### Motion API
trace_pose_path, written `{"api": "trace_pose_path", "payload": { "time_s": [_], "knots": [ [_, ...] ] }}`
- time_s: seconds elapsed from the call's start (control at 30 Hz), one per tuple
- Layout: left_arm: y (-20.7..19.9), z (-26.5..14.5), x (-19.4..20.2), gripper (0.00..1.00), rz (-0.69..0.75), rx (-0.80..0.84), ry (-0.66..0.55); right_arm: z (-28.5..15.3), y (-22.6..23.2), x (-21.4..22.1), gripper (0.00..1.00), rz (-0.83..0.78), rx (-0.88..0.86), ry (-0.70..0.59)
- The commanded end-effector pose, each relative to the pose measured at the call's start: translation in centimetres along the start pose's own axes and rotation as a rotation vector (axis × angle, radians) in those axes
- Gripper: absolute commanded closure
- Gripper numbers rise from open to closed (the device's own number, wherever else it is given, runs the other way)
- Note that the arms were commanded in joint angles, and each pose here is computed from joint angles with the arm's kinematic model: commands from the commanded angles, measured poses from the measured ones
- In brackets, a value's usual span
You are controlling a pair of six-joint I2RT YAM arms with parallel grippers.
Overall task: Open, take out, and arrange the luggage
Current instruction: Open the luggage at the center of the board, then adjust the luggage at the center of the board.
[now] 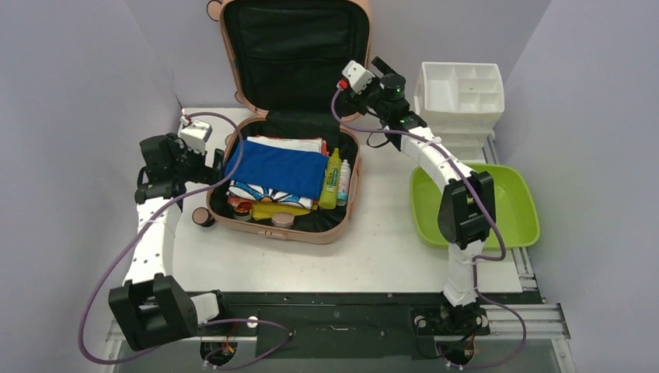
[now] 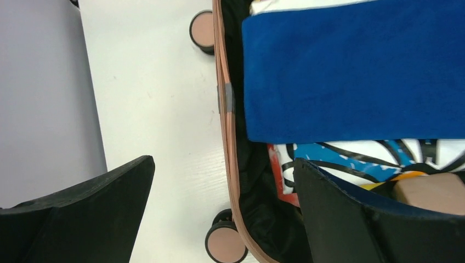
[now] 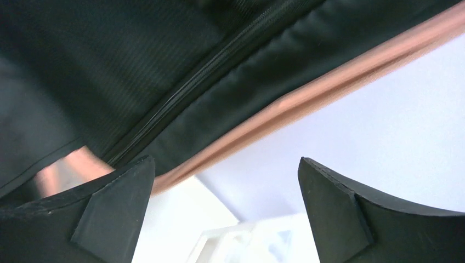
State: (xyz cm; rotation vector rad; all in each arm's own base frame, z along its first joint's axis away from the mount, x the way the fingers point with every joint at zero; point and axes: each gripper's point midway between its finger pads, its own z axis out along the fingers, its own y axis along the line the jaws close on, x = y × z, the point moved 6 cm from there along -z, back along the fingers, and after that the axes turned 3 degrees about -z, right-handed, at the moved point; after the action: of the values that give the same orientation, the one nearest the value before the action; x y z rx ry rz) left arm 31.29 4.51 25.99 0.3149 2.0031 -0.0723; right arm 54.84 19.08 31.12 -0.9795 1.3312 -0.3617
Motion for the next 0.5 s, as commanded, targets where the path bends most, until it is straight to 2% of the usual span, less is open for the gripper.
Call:
{"api": "trace_pose_path", "payload": {
  "time_s": [0.0, 0.07, 0.1, 0.2, 0.37, 0.47],
  "knots": [
    [2.2, 2.5, -0.6, 0.04, 0.105, -0.166, -0.014, -7.2, -1.1, -2.0, 0.02, 0.272, -0.121, 0.026],
    [1.9, 3.8, -0.7, 0.04, 0.099, -0.189, -0.024, -10.2, 1.8, -1.3, 0.03, 0.465, -0.222, 0.075],
    [1.9, 4.4, -0.6, 0.04, 0.097, -0.188, -0.022, -11.2, 3.0, -1.1, 0.04, 0.508, -0.272, 0.082],
    [1.1, 5.9, -0.1, 0.04, 0.089, -0.198, 0.004, -14.5, 6.0, -0.2, 0.07, 0.725, -0.307, 0.158],
    [0.3, 7.9, 1.6, 0.00, 0.065, -0.272, 0.047, -15.4, 9.6, 1.4, 0.17, 0.958, -0.304, 0.289],
    [0.1, 8.5, 2.8, 0.07, 0.052, -0.291, 0.097, -14.9, 12.2, 2.0, 0.22, 1.033, -0.342, 0.388]
  ]
}}
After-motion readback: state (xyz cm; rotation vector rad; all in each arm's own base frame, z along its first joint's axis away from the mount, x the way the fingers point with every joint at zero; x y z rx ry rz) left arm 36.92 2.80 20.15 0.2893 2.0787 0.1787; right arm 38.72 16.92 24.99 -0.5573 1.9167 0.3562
